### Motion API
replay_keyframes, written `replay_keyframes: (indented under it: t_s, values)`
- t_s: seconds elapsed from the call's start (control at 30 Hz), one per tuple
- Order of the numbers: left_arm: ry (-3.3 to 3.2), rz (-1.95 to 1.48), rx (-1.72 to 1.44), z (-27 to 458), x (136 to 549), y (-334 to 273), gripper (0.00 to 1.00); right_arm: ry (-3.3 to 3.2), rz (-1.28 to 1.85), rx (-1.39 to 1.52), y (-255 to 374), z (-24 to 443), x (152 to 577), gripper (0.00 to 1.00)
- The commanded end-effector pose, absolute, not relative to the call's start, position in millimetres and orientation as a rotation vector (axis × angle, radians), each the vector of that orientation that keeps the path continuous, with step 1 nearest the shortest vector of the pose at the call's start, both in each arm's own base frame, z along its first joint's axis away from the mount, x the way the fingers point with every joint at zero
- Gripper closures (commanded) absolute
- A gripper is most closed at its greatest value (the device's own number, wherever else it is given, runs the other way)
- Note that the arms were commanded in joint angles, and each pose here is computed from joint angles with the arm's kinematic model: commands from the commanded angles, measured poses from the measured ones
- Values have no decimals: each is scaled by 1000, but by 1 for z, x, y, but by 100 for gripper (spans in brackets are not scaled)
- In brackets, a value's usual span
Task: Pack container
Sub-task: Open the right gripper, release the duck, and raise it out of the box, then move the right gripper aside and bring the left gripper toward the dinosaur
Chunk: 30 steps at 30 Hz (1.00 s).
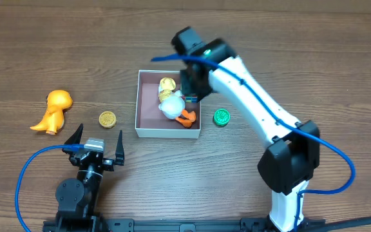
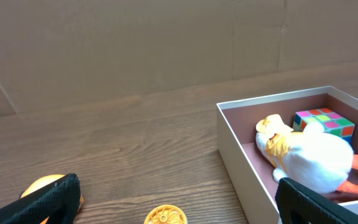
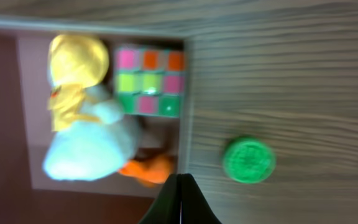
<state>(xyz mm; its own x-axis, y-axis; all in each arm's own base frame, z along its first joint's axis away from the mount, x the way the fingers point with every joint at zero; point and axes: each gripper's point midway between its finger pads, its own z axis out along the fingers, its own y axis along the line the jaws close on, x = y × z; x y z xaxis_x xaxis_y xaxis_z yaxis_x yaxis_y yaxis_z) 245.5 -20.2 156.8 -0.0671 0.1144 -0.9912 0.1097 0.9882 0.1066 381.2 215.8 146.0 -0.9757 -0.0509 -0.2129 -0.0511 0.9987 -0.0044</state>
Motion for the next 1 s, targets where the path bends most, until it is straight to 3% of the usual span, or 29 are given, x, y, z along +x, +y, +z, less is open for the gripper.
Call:
replay_keyframes:
  t_s: [0.0, 0.13, 0.27, 0.53, 0.83, 0.97]
  values:
    - [1636, 32, 169, 157, 246, -16, 0, 2856, -35, 32, 183, 182, 404, 96]
    - [1636, 32, 169, 157, 246, -16, 0, 2890, 36, 73, 174, 198, 399, 96]
    - [1636, 32, 169, 157, 246, -16, 0, 2918, 1, 22, 165, 200, 394, 86]
    - [1637, 32, 169, 156, 246, -16, 0, 3027, -152, 70, 128, 195, 372, 82]
    - [1637, 32, 169, 156, 246, -16, 0, 3100, -143, 18, 127, 179, 362, 79]
    - [1637, 32, 169, 156, 246, -16, 0, 3133, -218, 41, 113, 163, 359, 67]
